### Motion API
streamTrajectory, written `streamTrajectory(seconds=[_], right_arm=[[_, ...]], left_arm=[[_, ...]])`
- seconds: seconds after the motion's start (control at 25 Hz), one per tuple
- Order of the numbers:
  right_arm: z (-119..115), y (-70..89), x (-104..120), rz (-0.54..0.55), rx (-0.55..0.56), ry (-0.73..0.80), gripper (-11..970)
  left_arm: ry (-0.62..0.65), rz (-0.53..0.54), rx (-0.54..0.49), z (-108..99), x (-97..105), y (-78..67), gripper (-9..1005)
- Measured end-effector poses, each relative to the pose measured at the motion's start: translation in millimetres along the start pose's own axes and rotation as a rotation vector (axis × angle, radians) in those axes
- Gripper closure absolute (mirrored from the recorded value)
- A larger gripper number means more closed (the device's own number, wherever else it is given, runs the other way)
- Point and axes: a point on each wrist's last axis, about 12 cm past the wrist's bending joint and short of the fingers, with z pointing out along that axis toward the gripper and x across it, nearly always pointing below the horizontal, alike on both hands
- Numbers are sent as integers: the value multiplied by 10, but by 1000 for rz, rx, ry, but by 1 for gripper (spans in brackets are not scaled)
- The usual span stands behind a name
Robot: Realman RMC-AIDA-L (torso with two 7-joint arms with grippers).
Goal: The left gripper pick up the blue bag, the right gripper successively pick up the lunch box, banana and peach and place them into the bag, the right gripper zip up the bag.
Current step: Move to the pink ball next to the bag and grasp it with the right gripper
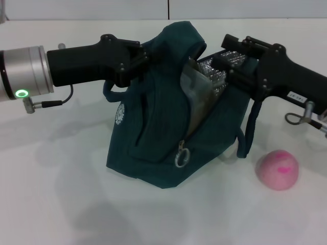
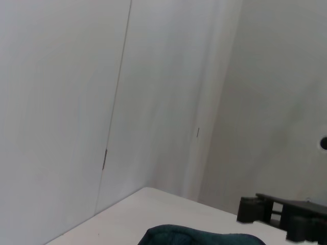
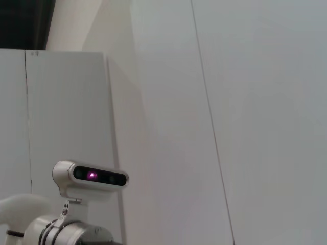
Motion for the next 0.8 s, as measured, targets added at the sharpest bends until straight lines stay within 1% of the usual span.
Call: streamTrajectory(seconds=[0.08,0.2,0.24,0.32,0.4,0.48,0.56,0.6,0.68,0.72,0.8], right_arm=[[-42,-6,-27,0,1,-15,367],[-194,-16,-117,-5,0,-55,468],[-295,-33,-183,5,-19,-43,470],[-388,-60,-247,18,-46,4,474],[-501,-101,-333,44,-93,111,478],[-611,-160,-404,96,-111,234,454],[-706,-205,-447,159,-87,351,431],[-728,-207,-447,172,-74,378,419],[-759,-215,-439,197,-11,470,396],[-763,-204,-426,208,35,546,384],[-762,-190,-426,208,68,607,340]], left_arm=[[1,0,-1,-4,0,1,959],[1,0,-2,-11,2,3,959],[1,-1,-3,-13,4,2,959],[4,-1,-4,-17,9,2,959],[8,0,-5,-22,11,4,959],[11,1,-7,-35,13,9,959],[15,-2,-13,-60,28,10,959],[17,-4,-15,-70,36,9,959],[19,-4,-16,-77,52,7,959],[20,-3,-15,-75,56,7,959],[19,2,-12,-62,51,9,959]])
